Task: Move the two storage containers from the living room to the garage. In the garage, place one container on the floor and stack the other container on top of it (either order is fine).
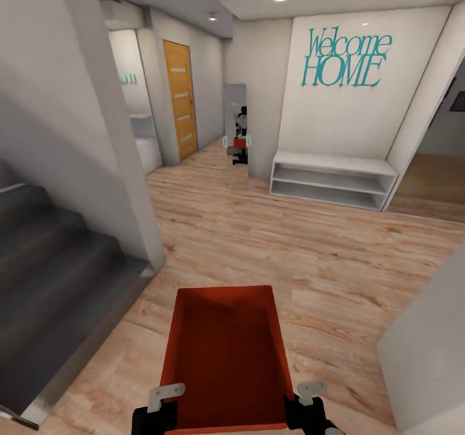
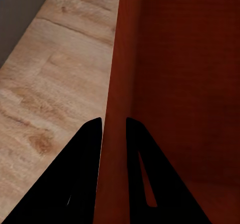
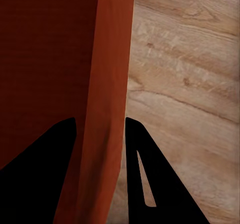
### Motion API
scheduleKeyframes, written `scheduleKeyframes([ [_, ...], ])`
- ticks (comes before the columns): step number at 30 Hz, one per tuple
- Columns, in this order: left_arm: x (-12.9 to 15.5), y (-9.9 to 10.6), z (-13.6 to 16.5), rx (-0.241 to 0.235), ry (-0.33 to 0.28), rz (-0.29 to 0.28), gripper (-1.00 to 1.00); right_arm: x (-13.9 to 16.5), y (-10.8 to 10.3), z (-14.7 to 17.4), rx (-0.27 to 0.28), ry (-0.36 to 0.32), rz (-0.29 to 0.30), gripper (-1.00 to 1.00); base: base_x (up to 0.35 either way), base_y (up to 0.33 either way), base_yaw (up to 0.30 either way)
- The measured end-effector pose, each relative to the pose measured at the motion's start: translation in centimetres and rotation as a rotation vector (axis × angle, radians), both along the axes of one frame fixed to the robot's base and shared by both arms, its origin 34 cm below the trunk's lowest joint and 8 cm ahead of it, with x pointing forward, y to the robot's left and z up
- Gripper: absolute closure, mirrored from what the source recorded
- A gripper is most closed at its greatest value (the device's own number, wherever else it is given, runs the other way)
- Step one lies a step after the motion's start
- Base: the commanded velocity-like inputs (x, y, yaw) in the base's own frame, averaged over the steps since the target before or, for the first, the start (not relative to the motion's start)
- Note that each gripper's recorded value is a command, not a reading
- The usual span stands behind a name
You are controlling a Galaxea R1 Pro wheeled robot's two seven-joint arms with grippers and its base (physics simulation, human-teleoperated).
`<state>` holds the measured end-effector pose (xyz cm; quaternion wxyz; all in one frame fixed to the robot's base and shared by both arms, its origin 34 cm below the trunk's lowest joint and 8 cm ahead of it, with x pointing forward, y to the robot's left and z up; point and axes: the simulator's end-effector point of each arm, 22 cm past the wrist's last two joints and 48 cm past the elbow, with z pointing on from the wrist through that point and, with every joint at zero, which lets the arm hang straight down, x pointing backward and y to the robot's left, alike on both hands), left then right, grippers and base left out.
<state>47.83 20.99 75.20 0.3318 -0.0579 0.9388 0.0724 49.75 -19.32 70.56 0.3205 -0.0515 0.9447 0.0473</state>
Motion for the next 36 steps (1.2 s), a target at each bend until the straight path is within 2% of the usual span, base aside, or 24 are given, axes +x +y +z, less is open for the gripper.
scheduleKeyframes([
  [6, 0.01, 0.00, 0.01, 0.000, 0.000, 0.000, 1.00, 0.03, 0.00, 0.01, 0.000, 0.000, 0.000, 1.00, 0.325, -0.099, -0.008],
  [14, 0.07, 0.00, 0.07, 0.001, -0.002, -0.001, 1.00, 0.05, 0.00, 0.03, 0.001, -0.002, -0.001, 1.00, 0.325, -0.104, -0.156],
  [25, 0.05, 0.00, 0.05, 0.001, -0.001, 0.000, 1.00, 0.05, 0.01, 0.03, 0.001, -0.001, 0.000, 1.00, 0.325, -0.104, -0.007],
  [36, -0.16, 0.03, -0.24, 0.001, 0.007, 0.000, 1.00, -0.18, 0.03, -0.28, 0.000, 0.007, 0.000, 1.00, 0.325, -0.104, 0.221],
])
